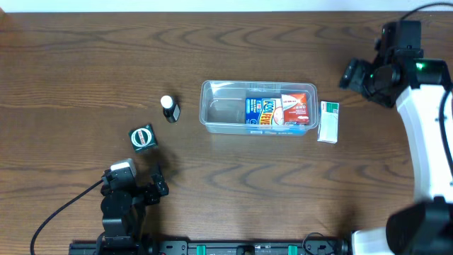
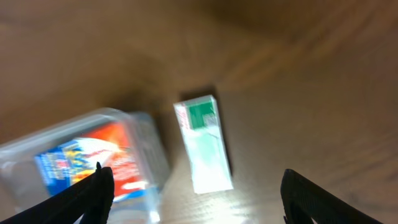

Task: Pack container
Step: 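Move the right gripper to the white-green box and grasp it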

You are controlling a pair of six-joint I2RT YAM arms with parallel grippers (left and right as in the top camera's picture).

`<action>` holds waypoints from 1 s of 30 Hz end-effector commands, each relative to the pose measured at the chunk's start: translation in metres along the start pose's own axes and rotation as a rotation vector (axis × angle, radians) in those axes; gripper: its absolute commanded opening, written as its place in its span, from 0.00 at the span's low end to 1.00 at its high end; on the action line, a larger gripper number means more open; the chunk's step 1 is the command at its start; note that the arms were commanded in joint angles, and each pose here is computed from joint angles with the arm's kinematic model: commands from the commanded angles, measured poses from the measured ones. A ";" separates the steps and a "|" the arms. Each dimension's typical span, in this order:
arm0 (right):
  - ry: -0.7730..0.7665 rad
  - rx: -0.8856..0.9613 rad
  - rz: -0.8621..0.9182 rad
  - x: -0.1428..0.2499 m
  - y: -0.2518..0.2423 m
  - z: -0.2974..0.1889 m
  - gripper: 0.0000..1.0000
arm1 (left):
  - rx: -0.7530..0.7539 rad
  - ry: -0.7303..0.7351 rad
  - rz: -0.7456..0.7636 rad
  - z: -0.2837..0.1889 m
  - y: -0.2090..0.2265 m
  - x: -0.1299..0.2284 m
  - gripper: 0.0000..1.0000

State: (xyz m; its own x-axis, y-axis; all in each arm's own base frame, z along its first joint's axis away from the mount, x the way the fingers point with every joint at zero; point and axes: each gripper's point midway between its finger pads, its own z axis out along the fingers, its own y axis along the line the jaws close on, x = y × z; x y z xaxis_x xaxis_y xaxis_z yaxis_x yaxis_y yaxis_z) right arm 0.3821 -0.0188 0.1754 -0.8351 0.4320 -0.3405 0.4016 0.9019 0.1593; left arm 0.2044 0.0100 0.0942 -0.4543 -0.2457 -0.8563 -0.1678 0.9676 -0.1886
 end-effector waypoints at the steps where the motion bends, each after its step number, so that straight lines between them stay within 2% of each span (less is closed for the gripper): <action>1: 0.173 -0.010 0.046 0.024 -0.007 0.045 0.82 | -0.011 0.001 0.016 0.002 0.003 0.003 0.98; 7: 0.325 0.014 0.043 0.047 -0.010 0.094 0.81 | -0.011 0.001 0.016 0.002 0.003 0.003 0.98; 12: 0.390 0.031 0.007 0.058 -0.015 0.121 0.81 | -0.012 0.001 0.016 0.002 0.003 0.003 0.98; 17: 0.439 -0.028 -0.135 0.067 -0.011 0.140 0.80 | -0.011 0.001 0.016 0.002 0.003 0.003 0.98; 22: 0.476 -0.018 -0.160 0.075 -0.016 0.153 0.80 | -0.011 0.001 0.016 0.002 0.003 0.003 0.98; 28: 0.496 0.034 -0.162 0.080 -0.027 0.162 0.59 | -0.011 0.001 0.016 0.002 0.003 0.003 0.98; 30: 0.479 0.062 -0.171 0.075 -0.031 0.160 0.58 | -0.011 0.001 0.016 0.002 0.003 0.003 0.98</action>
State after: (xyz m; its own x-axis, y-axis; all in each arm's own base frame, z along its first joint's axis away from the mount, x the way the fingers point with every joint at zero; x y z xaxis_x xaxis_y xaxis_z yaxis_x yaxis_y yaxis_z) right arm 0.3683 -0.0054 0.0000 -0.9615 0.2517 0.1106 0.2646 0.9563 0.1244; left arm 0.2044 0.0100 0.0942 -0.4543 -0.2457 -0.8563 -0.1678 0.9676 -0.1886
